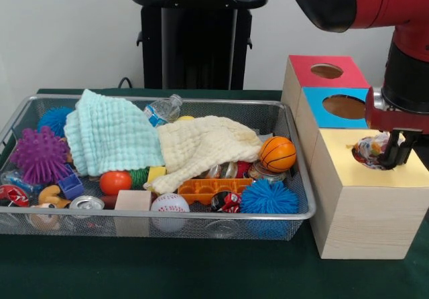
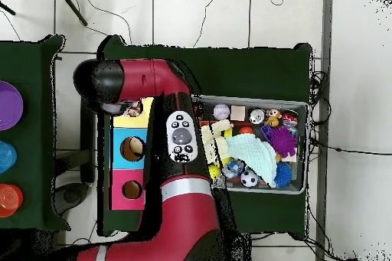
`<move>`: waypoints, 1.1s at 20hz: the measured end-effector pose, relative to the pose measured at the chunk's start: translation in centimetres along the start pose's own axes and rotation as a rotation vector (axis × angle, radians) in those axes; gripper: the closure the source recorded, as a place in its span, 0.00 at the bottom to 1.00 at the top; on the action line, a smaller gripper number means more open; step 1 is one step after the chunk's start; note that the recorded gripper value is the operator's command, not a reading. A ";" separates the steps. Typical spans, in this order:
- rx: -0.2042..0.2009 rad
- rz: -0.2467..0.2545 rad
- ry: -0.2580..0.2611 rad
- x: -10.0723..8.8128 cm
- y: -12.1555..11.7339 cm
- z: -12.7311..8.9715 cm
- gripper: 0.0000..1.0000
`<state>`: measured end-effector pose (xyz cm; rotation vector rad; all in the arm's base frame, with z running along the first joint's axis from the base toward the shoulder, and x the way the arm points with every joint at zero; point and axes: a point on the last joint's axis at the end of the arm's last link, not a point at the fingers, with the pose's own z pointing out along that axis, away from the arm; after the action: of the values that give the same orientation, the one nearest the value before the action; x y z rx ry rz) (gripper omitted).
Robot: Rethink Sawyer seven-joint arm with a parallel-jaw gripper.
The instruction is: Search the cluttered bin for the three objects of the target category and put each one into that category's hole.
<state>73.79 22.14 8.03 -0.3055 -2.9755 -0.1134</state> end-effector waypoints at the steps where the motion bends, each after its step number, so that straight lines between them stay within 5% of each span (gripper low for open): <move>1: 0.000 0.000 0.000 0.0 0.0 0.0 1.00; 15: -0.006 0.009 0.001 -0.1 -0.6 -0.1 1.00; 22: -0.018 0.040 0.004 -0.5 -3.0 0.4 1.00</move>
<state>73.57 19.13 7.33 -0.3659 -2.9642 -0.1358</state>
